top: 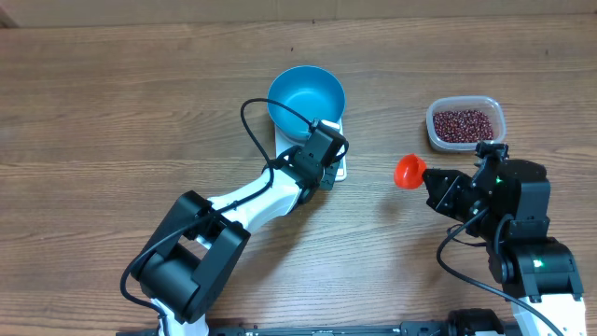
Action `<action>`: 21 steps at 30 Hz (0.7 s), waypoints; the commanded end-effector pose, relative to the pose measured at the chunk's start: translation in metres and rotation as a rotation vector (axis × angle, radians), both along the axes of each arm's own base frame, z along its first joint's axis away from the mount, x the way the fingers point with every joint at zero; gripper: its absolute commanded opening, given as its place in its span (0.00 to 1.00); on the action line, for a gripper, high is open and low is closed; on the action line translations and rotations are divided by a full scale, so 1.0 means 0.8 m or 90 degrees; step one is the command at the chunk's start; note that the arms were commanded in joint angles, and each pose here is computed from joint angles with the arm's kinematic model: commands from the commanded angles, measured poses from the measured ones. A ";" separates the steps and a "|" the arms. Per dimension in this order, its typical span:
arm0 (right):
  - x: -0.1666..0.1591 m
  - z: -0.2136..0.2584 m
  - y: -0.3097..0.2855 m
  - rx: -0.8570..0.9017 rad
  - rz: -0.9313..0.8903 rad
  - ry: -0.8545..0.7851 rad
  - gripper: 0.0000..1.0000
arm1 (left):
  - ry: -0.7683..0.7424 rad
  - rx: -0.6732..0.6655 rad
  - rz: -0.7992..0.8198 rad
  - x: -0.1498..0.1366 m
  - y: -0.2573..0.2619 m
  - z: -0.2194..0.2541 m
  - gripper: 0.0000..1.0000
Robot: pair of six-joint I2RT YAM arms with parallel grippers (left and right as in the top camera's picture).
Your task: Scoop item into bowl and weigh 150g on scale
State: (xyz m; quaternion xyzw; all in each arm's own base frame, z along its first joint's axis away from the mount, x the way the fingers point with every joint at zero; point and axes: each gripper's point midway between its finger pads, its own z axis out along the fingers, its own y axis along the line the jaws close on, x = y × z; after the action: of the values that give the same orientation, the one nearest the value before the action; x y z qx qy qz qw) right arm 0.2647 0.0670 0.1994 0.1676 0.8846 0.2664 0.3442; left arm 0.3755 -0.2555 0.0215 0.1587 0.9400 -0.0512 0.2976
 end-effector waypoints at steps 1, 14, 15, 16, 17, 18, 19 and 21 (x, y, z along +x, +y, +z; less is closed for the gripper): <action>0.005 0.021 0.000 -0.001 -0.001 -0.028 0.04 | 0.030 0.040 -0.013 -0.013 0.007 -0.029 0.04; 0.004 0.020 0.000 -0.001 -0.001 -0.026 0.04 | 0.046 0.057 -0.030 -0.020 0.010 -0.034 0.04; 0.004 0.020 0.000 -0.001 -0.001 -0.026 0.04 | 0.047 0.058 -0.030 -0.021 0.011 -0.034 0.05; 0.004 0.020 0.000 -0.001 -0.001 -0.026 0.04 | 0.049 0.059 -0.029 -0.021 0.011 -0.034 0.04; 0.004 0.020 0.000 -0.001 -0.001 -0.026 0.04 | 0.049 0.059 -0.030 -0.021 0.011 -0.034 0.04; 0.004 0.020 0.000 -0.001 -0.001 -0.026 0.04 | 0.049 0.059 -0.029 -0.021 0.011 -0.034 0.04; 0.004 0.020 0.000 -0.001 -0.001 -0.026 0.04 | 0.048 0.059 -0.029 -0.021 0.011 -0.034 0.04; 0.004 0.020 0.000 -0.001 -0.001 -0.026 0.04 | 0.048 0.059 -0.029 -0.021 0.011 -0.034 0.04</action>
State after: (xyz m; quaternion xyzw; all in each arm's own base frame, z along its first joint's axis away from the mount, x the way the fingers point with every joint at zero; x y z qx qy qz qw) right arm 0.2647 0.0670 0.1993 0.1676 0.8847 0.2662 0.3441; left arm 0.3708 -0.2545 0.0198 0.1741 0.9409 -0.0407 0.2877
